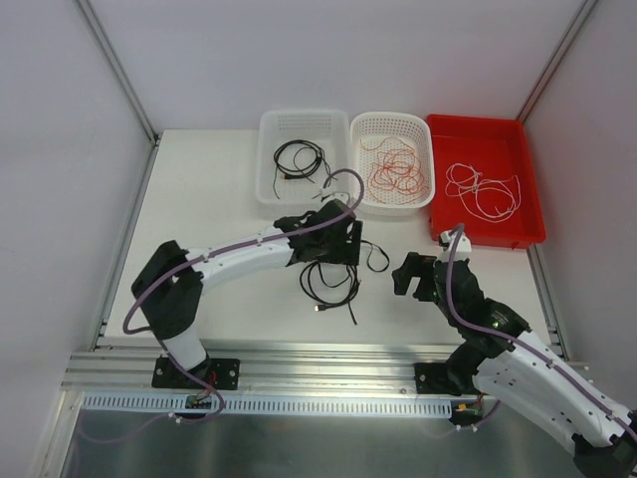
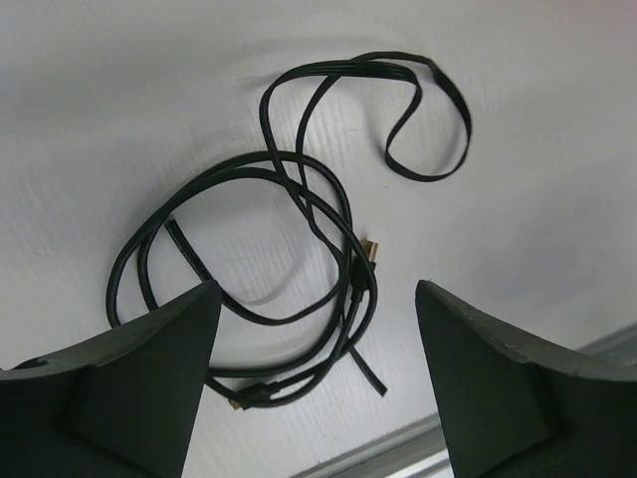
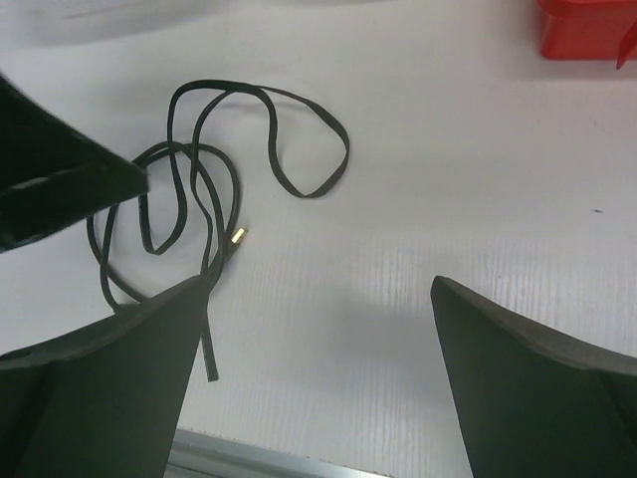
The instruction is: Untangle the cables
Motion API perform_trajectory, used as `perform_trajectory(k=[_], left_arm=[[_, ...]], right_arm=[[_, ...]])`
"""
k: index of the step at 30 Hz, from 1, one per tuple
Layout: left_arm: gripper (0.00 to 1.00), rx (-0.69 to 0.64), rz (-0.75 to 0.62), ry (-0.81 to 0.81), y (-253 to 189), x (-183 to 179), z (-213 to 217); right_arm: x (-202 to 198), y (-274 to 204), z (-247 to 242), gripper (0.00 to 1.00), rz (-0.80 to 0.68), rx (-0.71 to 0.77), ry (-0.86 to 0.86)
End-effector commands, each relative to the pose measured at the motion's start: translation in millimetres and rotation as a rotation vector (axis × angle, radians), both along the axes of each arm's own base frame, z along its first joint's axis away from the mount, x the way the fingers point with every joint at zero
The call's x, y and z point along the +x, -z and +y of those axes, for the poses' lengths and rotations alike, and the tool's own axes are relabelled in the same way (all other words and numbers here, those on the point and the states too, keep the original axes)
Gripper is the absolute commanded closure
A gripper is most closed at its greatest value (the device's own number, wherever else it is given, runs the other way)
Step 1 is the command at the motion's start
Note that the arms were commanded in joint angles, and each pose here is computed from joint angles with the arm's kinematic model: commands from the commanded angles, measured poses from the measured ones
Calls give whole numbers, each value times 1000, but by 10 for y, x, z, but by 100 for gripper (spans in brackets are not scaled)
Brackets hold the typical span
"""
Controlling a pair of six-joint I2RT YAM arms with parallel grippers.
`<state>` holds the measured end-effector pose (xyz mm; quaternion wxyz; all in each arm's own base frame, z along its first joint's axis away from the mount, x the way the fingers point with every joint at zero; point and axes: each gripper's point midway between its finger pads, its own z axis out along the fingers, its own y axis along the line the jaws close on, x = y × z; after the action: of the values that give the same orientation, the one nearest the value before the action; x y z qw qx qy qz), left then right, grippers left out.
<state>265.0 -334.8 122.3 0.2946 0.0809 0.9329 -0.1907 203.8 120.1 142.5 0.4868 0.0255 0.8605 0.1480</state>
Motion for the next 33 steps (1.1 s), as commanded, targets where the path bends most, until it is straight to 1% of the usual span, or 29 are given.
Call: perform_trajectory(k=[1,2,3,5,6,11,12,13,17,18,19,21,22,24,25,26,28,29,31,32,33], left_arm=[[21,74,-39,-84,190,161,-77],[22,76,-50,-93,186,205,-117],[22,106,-46,-99,300,237,-126],[23,117,-60,-100,312,306,-182],[24,147,-68,-111,399,356,-173],[30,200,-112,-113,485,537,-265],[31,218,-108,-107,569,556,-280],[32,217,-115,-103,552,589,-317],[45,236,-106,-70,671,613,-394],[54,243,-100,-65,712,601,-399],[59,247,-98,-61,727,599,-398],[75,251,-102,-51,717,584,-399],[89,256,-104,-49,715,580,-381],[100,253,-138,-61,573,602,-340],[100,256,-150,-63,525,595,-308],[100,245,-187,-65,341,609,-288],[100,239,-224,-69,156,612,-233],[100,215,-265,-66,-89,617,-209],[100,199,-315,-65,-343,613,-164],[100,171,-354,-60,-597,600,-121],[100,160,-375,-55,-723,591,-95]], right_arm=[[-100,-120,-15,1,21,47,-3],[-120,-108,-14,1,28,52,-5],[-136,-109,-15,1,31,59,-6],[-169,-113,-46,1,34,65,0],[-182,-113,-53,1,35,66,-1],[-236,-131,-121,1,39,64,11],[-240,-152,-130,1,36,62,11],[-253,-148,-146,1,41,55,12],[-269,-163,-182,1,40,48,19],[-270,-160,-190,1,39,47,22],[-271,-154,-194,1,40,46,24],[-265,-151,-194,1,39,51,29],[-269,-141,-194,1,42,49,28],[-268,-135,-188,1,45,54,30],[-268,-134,-188,1,44,54,29],[-270,-134,-190,1,43,53,29],[-273,-144,-202,1,40,55,33],[-275,-149,-219,1,34,55,37],[-281,-151,-246,1,30,51,45],[-279,-157,-263,1,23,49,50],[-282,-155,-276,1,22,46,54]])
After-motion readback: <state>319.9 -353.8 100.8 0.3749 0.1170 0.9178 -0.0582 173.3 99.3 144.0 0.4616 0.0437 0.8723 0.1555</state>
